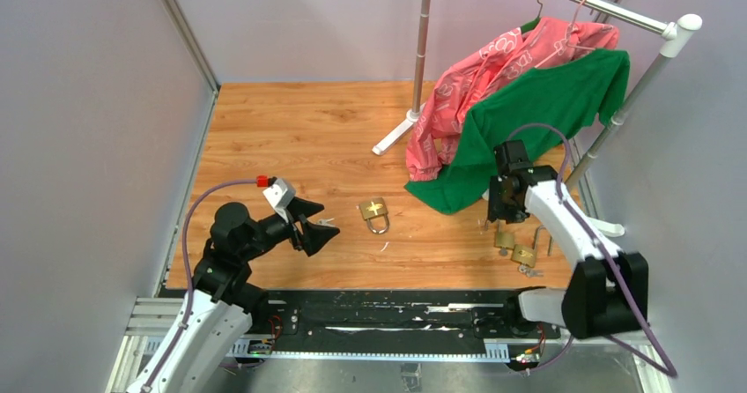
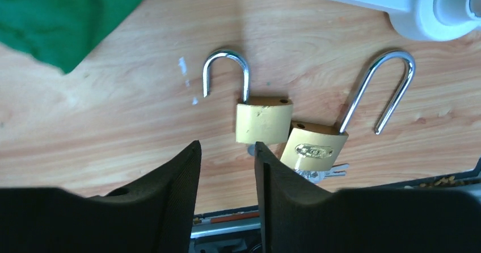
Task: Lock with the key
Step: Place the lock at the center of the board.
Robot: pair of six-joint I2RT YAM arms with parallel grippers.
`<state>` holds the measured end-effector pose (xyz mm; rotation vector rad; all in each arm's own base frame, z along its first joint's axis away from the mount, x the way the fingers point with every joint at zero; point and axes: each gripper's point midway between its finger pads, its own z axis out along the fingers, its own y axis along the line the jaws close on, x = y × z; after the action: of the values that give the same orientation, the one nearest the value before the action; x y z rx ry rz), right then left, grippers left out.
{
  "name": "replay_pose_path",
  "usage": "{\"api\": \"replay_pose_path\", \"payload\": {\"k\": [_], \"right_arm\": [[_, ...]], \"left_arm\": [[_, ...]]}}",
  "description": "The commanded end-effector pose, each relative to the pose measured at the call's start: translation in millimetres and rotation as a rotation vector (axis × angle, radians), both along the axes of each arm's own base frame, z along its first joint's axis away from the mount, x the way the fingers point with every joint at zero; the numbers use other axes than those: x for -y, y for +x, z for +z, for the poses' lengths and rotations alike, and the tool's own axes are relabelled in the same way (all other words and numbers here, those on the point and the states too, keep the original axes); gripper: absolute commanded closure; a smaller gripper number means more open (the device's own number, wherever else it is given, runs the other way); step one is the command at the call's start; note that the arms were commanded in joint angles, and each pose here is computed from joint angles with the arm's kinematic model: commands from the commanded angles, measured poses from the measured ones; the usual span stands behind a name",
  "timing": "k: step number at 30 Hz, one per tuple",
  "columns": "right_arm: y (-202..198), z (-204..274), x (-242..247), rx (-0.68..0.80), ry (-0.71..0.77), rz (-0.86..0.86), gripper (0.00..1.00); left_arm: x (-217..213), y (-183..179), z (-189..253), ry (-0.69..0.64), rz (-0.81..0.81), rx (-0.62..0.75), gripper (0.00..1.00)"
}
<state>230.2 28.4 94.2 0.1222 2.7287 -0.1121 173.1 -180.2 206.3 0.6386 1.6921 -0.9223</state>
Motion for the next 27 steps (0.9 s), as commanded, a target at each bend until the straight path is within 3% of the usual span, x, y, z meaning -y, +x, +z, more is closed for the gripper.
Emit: {"api": "replay_pose_path", "payload": {"k": [1, 4, 6, 10, 14, 25, 27], "right_arm": [[6, -20, 25, -0.136, -0.007, -0.079, 0.64], [15, -34, 28, -0.176, 0.044, -0.098, 0.65], [21, -40, 21, -0.192, 0.081, -0.076, 0.59], [24, -48, 27, -0.224, 0.044, -0.088, 0.55], [23, -58, 41, -0.273, -0.033, -0.101, 0.58], [23, -89, 21, -0.335, 0.053, -0.068, 0.59], [20, -92, 17, -0.336, 0.052, -0.061, 0.7]], "left_arm": [[-4, 8, 16, -0.089, 0.072, 0.054, 0.16], [-8, 7, 23, -0.094, 0.086, 0.092, 0.16], [-11, 7, 24, -0.094, 0.097, 0.112, 0.15], [-16, 10, 25, -0.09, 0.131, 0.135, 0.14], [-16, 13, 26, -0.108, 0.136, 0.138, 0.13], [-19, 23, 16, -0.099, 0.166, 0.094, 0.12], [-19, 23, 17, -0.099, 0.163, 0.095, 0.12]]}}
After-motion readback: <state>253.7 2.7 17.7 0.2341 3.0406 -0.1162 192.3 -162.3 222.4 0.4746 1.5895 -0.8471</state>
